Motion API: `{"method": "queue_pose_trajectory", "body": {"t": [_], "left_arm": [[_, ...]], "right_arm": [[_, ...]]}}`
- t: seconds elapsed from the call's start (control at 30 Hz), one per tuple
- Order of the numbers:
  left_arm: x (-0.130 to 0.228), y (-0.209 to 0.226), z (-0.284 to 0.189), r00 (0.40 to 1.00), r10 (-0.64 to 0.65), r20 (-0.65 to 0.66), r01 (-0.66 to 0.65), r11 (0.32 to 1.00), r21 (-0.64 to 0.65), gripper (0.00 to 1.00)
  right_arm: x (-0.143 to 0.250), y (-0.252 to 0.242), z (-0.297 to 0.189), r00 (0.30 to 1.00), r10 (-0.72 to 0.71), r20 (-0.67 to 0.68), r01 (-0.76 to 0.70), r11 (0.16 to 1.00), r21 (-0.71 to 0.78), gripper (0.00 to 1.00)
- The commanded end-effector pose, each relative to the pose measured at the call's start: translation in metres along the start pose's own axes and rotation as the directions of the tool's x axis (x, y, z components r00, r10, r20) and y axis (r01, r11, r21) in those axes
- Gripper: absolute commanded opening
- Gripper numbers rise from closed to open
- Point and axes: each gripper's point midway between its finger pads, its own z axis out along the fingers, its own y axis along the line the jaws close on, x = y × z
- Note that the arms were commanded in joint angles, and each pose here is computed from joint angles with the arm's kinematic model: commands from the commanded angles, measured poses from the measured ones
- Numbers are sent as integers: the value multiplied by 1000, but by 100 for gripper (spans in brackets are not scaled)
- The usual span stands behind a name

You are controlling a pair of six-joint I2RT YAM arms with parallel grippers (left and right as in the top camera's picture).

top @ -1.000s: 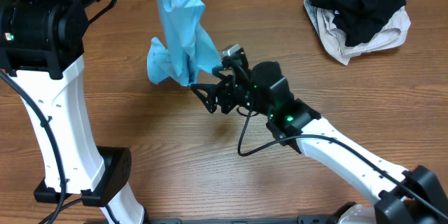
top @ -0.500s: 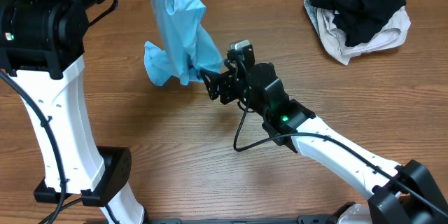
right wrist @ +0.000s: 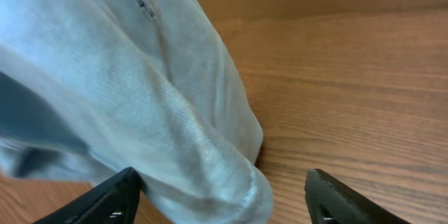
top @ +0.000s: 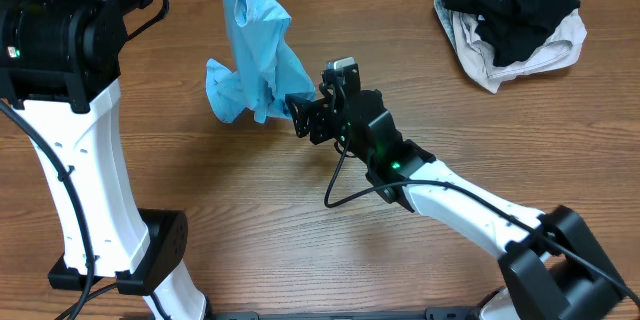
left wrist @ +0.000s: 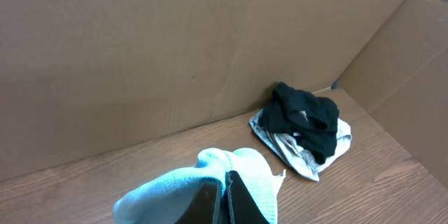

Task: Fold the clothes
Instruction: 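Grasp the hanging T-shirt with the right gripper below the left, then stretch the T-shirt between grippers and lay it on the table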

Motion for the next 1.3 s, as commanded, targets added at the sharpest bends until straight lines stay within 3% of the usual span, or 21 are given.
{"method": "queue_pose_trajectory", "body": {"t": [0.0,0.1,0.2,0.27,0.43,0.6,0.87,1.03,1.27], "left_arm": [[-7,-15,-9,1000,7,30,-8,999,45,4],[-7,-15,-9,1000,7,30,-8,999,45,4],[-8,-12,-10,999,16,32,-17,999,35,4],[-8,-11,-10,999,36,33,-37,999,32,4],[-9,-3,-12,999,36,37,-37,999,13,4],[-12,12,-17,999,27,47,-26,999,-22,4],[-17,61,-31,997,8,72,7,977,-211,4],[-9,87,-43,998,-34,53,47,961,-274,4],[40,105,-51,982,-154,-105,104,919,-379,4]], "right_arm": [[-6,5,8,1000,9,19,-8,1000,-23,67],[-9,6,6,1000,9,27,-8,1000,-26,29],[-19,11,-1,999,9,46,-7,999,-34,17],[-29,15,-12,998,8,57,-6,999,-37,4],[-58,25,-54,989,-121,89,123,992,-19,4],[-106,21,-124,959,-204,199,184,976,114,4],[-144,2,-209,918,-238,317,143,945,295,4],[-134,-8,-243,929,-230,291,126,934,335,4],[-77,-22,-253,991,-78,110,39,947,318,4]]}}
